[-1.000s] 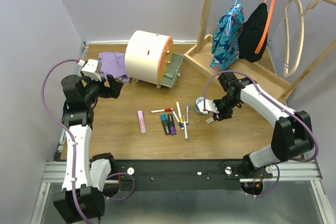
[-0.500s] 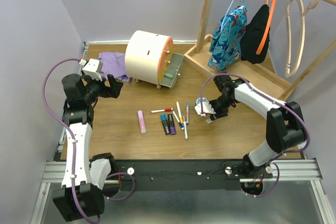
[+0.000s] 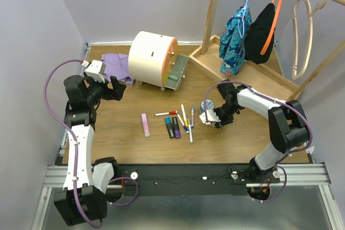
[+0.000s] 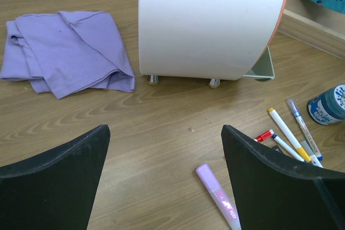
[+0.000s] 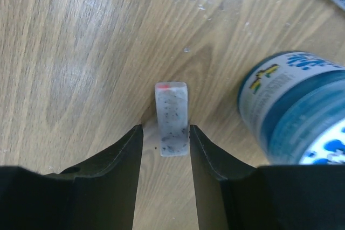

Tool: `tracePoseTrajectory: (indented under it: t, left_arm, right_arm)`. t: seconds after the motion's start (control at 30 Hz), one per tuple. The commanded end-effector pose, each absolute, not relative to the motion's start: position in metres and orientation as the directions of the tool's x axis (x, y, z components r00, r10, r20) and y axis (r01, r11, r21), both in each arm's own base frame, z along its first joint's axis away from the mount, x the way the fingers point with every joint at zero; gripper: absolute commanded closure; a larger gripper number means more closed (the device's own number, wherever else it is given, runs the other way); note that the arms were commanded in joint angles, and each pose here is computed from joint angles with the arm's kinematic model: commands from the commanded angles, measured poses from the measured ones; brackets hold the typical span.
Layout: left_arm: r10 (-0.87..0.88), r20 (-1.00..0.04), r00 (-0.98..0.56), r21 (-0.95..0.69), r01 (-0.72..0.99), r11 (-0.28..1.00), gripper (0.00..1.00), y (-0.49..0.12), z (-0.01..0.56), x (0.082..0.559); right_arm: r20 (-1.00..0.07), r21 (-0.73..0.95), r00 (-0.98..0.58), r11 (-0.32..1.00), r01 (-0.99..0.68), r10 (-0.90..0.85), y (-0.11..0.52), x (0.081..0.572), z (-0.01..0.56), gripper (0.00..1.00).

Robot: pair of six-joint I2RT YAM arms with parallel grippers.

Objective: Sort the stationery into containers
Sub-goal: Pick up the stationery from the center of the board, then place the stationery in the drawer.

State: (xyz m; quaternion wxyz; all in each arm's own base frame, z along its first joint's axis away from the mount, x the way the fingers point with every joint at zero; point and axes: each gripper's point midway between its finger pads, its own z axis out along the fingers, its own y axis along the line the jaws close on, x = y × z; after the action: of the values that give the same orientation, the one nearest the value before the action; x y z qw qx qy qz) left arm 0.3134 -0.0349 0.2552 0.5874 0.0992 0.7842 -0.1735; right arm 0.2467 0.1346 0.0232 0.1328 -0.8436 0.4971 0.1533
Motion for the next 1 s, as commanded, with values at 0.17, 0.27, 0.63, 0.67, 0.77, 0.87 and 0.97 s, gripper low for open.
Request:
tracePoseTrajectory:
  t: [0.17, 0.27, 0.63, 0.67, 0.77, 0.87, 0.97]
  left_arm:
    - [-0.054, -0.953, -0.298, -0.159, 0.342, 0.926, 0.07, -0.03, 0.255, 0.317]
    - [-0.054, -0.954, -0.296, -0.16, 0.346, 0.925, 0.07, -0.031, 0.259, 0.316]
    - [-0.088, -0.965, -0.248, -0.179, 0.372, 0.911, 0.07, -0.035, 0.285, 0.324]
    - [-0.092, -0.964, -0.248, -0.182, 0.371, 0.911, 0.07, -0.035, 0.286, 0.325]
    - [-0.105, -0.964, -0.244, -0.192, 0.365, 0.911, 0.07, -0.035, 0.294, 0.328]
    - [-0.102, -0.964, -0.245, -0.189, 0.363, 0.913, 0.07, -0.034, 0.298, 0.329]
    - [-0.103, -0.963, -0.247, -0.191, 0.362, 0.912, 0.07, -0.034, 0.3, 0.328]
  right_arm:
    - [-0.373, -0.039, 0.449, -0.47, -0.882, -0.812, 0.131, 0.245, 0.007, 0.76]
    - [-0.43, -0.081, 0.435, -0.446, -0.892, -0.791, 0.144, 0.246, 0.045, 0.78]
    - [-0.874, 0.085, -0.143, 0.143, -0.986, -0.464, 0.254, 0.298, 0.239, 0.8]
    - [-0.876, 0.154, -0.222, 0.188, -0.97, -0.429, 0.261, 0.306, 0.239, 0.8]
    - [-0.822, 0.401, -0.486, 0.304, -0.864, -0.297, 0.282, 0.335, 0.231, 0.8]
    - [-0.723, 0.584, -0.668, 0.359, -0.728, -0.176, 0.299, 0.361, 0.22, 0.81]
    - [-0.659, 0.675, -0.75, 0.394, -0.623, -0.055, 0.311, 0.386, 0.219, 0.81]
